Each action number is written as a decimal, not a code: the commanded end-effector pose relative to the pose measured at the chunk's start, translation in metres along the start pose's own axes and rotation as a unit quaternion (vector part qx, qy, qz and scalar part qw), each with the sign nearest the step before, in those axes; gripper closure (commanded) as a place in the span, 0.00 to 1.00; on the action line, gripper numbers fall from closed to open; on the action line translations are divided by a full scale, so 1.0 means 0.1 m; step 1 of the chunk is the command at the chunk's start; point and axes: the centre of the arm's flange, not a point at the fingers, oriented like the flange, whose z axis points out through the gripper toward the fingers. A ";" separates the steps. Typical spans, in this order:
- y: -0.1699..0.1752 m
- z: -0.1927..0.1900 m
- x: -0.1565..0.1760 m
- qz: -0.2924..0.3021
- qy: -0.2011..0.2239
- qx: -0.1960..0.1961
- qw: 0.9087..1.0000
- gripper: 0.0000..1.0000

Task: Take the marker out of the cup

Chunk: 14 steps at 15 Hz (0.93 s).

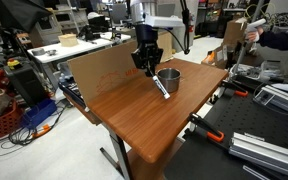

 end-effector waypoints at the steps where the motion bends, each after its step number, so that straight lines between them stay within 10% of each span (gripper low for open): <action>1: 0.00 0.09 0.26 0.020 -0.027 0.009 0.999 0.95; 9: 0.03 0.33 0.52 0.037 -0.054 0.005 0.998 0.95; 11: 0.05 0.36 0.55 0.042 -0.061 0.003 0.997 0.54; 14: 0.08 0.40 0.59 0.045 -0.070 0.000 0.997 0.41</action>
